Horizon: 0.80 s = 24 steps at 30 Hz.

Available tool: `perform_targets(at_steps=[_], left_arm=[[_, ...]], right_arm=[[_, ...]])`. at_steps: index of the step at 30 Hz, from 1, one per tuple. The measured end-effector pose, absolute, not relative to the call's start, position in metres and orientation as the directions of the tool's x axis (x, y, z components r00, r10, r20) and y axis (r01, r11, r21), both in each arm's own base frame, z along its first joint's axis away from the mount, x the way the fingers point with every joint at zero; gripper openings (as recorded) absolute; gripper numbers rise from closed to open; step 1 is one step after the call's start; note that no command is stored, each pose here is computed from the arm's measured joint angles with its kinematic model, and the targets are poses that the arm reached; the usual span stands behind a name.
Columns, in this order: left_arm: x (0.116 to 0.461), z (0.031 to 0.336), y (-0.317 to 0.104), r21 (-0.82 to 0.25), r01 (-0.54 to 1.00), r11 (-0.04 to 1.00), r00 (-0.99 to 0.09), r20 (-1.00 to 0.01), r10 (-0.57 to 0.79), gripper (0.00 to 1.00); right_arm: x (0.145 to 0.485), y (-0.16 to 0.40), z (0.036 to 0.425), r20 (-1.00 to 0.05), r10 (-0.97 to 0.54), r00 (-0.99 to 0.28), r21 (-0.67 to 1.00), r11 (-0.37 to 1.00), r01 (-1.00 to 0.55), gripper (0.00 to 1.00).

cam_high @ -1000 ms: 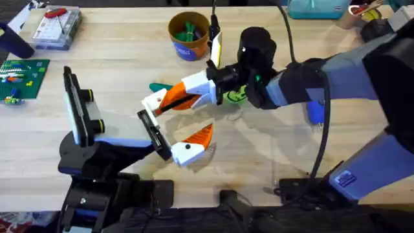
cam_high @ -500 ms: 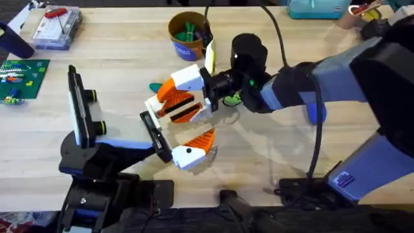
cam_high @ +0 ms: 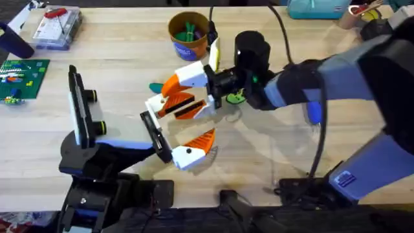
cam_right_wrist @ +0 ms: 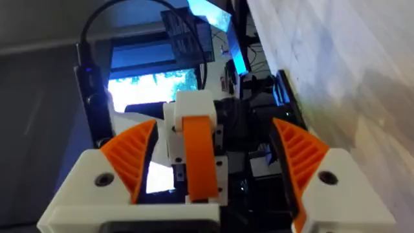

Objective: Pick up the gripper from the table and insert it into the empty holder that is missing its gripper. Then pick up a screw, insert it into the mounting hole, and use the screwdriver to tighten it. Finally, clean up the table by picking up the vegetable and placing it into the bucket.

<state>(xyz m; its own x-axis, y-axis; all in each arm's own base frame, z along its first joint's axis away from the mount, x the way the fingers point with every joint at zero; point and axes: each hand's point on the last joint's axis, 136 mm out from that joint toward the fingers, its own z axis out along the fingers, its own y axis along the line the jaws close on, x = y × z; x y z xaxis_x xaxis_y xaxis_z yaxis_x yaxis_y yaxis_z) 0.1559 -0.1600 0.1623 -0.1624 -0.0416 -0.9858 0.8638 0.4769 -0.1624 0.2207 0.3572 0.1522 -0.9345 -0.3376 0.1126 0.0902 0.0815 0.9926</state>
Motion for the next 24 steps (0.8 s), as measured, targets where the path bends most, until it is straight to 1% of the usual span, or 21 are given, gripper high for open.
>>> perform_targets(at_steps=[4,9,18,20,24], left_arm=[[0.156,0.162,-0.16,-0.162,0.864,0.477,-0.162,-0.986,-0.042,0.986],[0.156,0.162,-0.16,-0.162,0.864,0.477,-0.162,-0.986,-0.042,0.986],[0.156,0.162,-0.16,-0.162,0.864,0.477,-0.162,-0.986,-0.042,0.986],[0.156,0.162,-0.16,-0.162,0.864,0.477,-0.162,-0.986,-0.042,0.986],[0.156,0.162,-0.16,-0.163,0.864,0.477,-0.163,-0.986,-0.042,0.986]], right_arm=[[0.228,0.344,0.163,0.109,-0.307,-0.946,0.992,0.092,0.084,0.994],[0.232,0.33,0.185,0.011,-0.304,-0.953,0.999,0.051,-0.005,0.994],[0.23,0.329,0.185,-0.05,-0.32,-0.946,0.998,0.029,-0.062,0.994],[0.229,0.329,0.185,-0.064,-0.321,-0.945,0.997,0.025,-0.075,0.977],[0.228,0.331,0.18,-0.062,-0.328,-0.942,0.997,0.027,-0.075,0.893]])
